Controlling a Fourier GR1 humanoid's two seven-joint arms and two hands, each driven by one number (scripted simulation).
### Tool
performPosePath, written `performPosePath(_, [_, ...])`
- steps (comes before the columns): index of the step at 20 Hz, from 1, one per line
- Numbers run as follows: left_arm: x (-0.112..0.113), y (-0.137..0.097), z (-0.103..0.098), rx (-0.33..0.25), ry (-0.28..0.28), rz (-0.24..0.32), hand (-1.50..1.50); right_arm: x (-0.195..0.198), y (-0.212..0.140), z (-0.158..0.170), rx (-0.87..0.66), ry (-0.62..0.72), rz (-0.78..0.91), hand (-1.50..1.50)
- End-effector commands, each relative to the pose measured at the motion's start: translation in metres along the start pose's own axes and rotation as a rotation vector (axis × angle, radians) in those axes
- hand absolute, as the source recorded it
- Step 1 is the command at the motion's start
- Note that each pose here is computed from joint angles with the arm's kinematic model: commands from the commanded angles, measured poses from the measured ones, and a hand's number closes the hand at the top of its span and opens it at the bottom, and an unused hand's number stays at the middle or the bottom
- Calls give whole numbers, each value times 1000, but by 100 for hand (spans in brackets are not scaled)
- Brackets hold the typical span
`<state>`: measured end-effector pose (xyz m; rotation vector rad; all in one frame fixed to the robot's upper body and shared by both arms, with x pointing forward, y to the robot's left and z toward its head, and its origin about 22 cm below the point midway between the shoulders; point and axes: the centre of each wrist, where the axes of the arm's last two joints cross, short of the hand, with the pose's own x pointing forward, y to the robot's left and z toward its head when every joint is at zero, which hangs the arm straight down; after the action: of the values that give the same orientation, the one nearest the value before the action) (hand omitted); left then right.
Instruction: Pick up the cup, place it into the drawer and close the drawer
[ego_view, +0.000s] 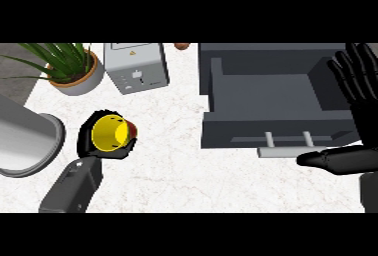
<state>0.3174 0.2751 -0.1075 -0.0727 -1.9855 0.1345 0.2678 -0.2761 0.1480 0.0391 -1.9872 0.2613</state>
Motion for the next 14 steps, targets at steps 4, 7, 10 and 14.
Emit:
performPosePath(4, [30,-43,-71,-108,-162,57,150,-5,-4,3,3,9,21,-150])
performPosePath(7, [45,-74,-94,-142,-180,54,150,-9,9,-4,-22,2,18,-150])
performPosePath(10, [75,-126,-127,-230,-174,80,150,0,2,-2,-6,21,18,-150])
performPosePath(14, [117,-161,-152,-278,-184,68,150,-1,-1,2,-11,10,35,-150])
